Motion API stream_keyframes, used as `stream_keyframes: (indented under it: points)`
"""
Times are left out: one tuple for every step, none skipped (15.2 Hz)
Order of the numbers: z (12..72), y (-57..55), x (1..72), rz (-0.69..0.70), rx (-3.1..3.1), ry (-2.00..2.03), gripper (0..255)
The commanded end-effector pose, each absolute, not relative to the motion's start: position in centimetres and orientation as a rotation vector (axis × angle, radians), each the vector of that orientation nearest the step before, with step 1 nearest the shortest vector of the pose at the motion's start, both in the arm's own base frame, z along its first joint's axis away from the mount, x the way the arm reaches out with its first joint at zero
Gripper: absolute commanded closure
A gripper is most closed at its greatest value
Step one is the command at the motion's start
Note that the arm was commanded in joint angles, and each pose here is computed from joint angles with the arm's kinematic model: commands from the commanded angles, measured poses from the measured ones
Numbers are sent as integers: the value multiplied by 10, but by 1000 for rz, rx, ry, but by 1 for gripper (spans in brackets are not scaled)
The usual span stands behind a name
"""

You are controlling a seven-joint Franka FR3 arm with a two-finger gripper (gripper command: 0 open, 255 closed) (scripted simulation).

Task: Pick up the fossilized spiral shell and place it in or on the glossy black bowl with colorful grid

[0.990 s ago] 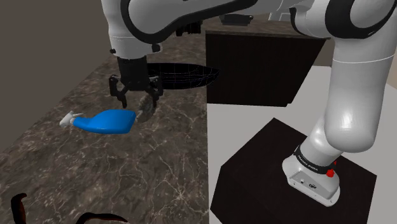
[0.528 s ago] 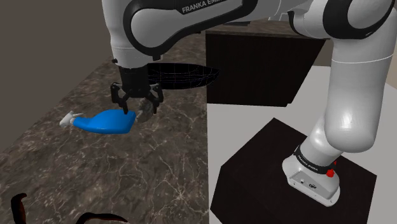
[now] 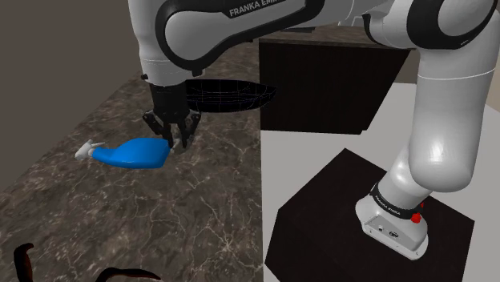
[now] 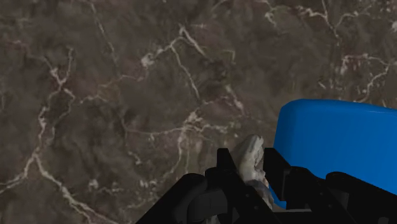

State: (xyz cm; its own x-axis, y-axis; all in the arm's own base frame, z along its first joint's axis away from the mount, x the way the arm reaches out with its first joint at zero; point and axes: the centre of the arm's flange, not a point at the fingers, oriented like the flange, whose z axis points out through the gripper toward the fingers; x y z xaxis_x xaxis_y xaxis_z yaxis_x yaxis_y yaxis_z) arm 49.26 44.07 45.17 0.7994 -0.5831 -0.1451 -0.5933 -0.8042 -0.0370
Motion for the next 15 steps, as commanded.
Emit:
stream_keyframes:
  points:
    - [451, 440, 493, 195, -2904, 952, 255]
    - [451, 440, 493, 195, -2904, 952, 255]
    - [451, 440, 493, 195, -2904, 952, 255]
    - [451, 440, 493, 195, -2904, 952, 255]
    - [451, 441, 493, 195, -2904, 952, 255]
    - [451, 440, 493, 195, -2904, 952, 255]
    - [451, 440, 493, 195, -2904, 952, 255]
    - [456, 440, 493, 195, -2904, 952, 255]
    - [462, 440, 493, 195, -2904, 952, 255]
    - [467, 440, 493, 195, -2904, 952, 255]
    - [472, 440, 493, 195, -2904, 952, 255]
    - [478, 440, 493, 195, -2904, 952, 255]
    - [483, 440, 493, 195, -2904, 952, 255]
    - [488, 440, 493, 195, -2904, 952, 255]
    - [493, 440, 493, 195, -2904, 952, 255]
